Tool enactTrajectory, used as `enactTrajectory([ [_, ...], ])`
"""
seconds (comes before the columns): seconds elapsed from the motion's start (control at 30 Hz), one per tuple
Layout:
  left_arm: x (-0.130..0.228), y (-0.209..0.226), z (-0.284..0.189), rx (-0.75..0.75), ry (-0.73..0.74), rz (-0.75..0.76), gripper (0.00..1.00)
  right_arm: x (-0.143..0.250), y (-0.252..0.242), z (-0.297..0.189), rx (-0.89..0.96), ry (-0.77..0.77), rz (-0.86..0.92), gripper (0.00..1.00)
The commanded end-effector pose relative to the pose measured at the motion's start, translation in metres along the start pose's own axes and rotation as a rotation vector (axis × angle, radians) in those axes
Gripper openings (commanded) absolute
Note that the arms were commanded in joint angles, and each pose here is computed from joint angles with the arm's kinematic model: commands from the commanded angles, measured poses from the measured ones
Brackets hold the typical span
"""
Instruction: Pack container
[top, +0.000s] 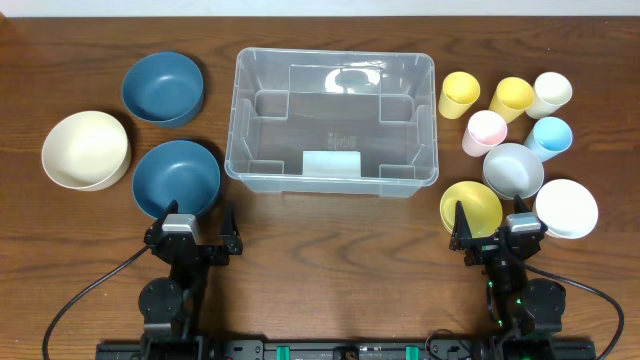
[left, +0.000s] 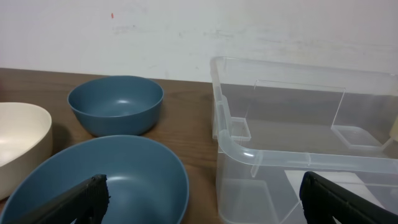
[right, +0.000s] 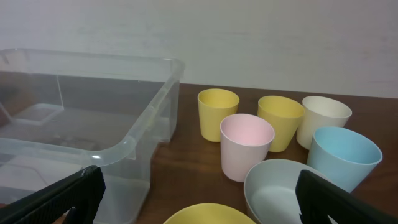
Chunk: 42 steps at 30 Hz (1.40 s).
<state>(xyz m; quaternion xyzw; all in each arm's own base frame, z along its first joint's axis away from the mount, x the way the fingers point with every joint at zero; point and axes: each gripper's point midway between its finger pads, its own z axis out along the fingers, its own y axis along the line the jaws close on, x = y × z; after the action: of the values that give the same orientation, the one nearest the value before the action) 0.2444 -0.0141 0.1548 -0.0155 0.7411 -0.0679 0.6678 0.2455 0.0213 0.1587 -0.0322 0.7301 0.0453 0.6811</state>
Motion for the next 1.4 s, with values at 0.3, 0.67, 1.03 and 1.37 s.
enactTrajectory([
  [0.3,0.016,-0.001,0.001,0.009,0.048,0.006,0.98,0.001,-0.001,0.000,0.006,0.001,-0.011,0.99],
  [0.67,0.016,-0.001,0.001,0.009,0.048,0.006,0.98,-0.008,-0.004,0.000,0.021,-0.035,-0.014,0.99],
  [1.03,0.016,-0.001,0.001,0.009,0.048,0.006,0.98,-0.083,0.015,-0.021,-0.094,-0.177,0.173,0.99],
  [1.37,0.016,-0.001,0.001,0.009,0.048,0.006,0.98,-0.124,0.011,-0.028,-0.019,0.168,0.261,0.99],
])
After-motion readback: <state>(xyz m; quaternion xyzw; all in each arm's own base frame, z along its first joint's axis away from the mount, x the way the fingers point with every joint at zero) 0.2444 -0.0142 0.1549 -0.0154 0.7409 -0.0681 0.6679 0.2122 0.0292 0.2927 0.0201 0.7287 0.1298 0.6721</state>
